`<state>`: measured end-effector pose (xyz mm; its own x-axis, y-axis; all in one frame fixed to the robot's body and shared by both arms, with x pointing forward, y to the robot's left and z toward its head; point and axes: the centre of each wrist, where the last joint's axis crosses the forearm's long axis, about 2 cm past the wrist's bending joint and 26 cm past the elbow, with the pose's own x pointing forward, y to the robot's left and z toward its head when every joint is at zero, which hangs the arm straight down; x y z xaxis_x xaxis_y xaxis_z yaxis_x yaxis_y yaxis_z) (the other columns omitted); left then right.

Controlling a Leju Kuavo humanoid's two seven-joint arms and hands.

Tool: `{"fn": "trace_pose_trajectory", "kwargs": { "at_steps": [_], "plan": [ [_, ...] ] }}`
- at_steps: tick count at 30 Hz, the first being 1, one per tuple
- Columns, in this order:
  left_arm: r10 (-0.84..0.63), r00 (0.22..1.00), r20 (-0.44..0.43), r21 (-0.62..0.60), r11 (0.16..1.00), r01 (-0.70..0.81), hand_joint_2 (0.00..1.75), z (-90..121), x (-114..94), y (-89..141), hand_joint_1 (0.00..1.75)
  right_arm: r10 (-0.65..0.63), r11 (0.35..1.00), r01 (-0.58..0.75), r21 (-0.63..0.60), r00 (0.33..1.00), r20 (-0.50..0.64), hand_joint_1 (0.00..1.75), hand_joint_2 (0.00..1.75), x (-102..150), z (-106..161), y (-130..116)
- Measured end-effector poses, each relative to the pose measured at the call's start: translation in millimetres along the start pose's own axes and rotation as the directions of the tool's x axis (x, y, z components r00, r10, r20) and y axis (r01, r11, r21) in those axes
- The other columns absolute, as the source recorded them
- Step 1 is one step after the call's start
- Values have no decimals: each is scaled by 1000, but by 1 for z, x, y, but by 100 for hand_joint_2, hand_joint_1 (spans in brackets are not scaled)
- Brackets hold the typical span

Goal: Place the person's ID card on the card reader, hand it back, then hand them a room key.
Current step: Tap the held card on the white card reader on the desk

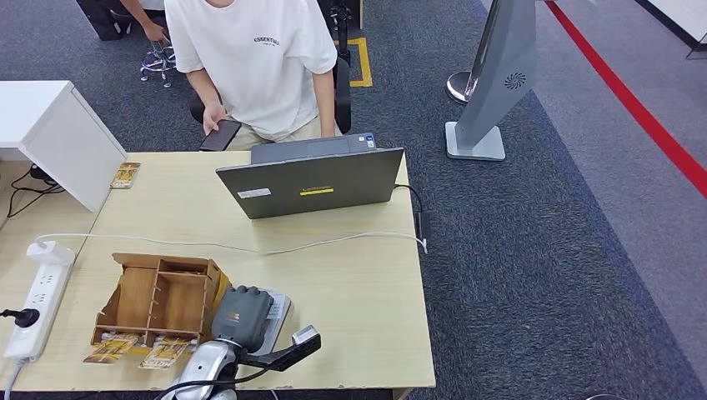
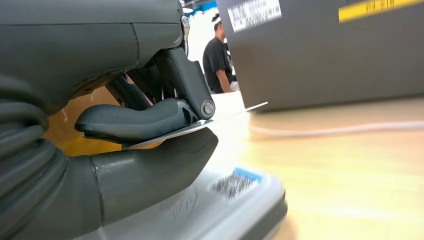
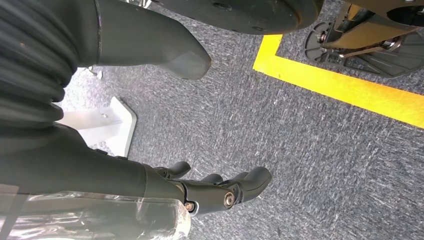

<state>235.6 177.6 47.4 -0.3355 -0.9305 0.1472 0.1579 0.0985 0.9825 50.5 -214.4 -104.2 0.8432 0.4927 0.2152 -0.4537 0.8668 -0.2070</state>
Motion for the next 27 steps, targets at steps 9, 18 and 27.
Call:
{"fn": "trace_pose_trajectory", "kwargs": {
  "at_steps": [9,18,27],
  "plan": [
    [-8,1000,-12,-43,999,8,175,2,-2,-6,175,1,1000,-1,1,1000,0,0,175,0,0,0],
    [-21,999,-24,-75,997,20,175,-2,-4,-5,175,1,1000,-1,1,1000,1,0,175,0,0,0],
    [-32,999,-28,-80,996,30,175,-4,-5,-4,175,6,1000,-6,0,1000,1,0,175,0,0,0]
  ]
}}
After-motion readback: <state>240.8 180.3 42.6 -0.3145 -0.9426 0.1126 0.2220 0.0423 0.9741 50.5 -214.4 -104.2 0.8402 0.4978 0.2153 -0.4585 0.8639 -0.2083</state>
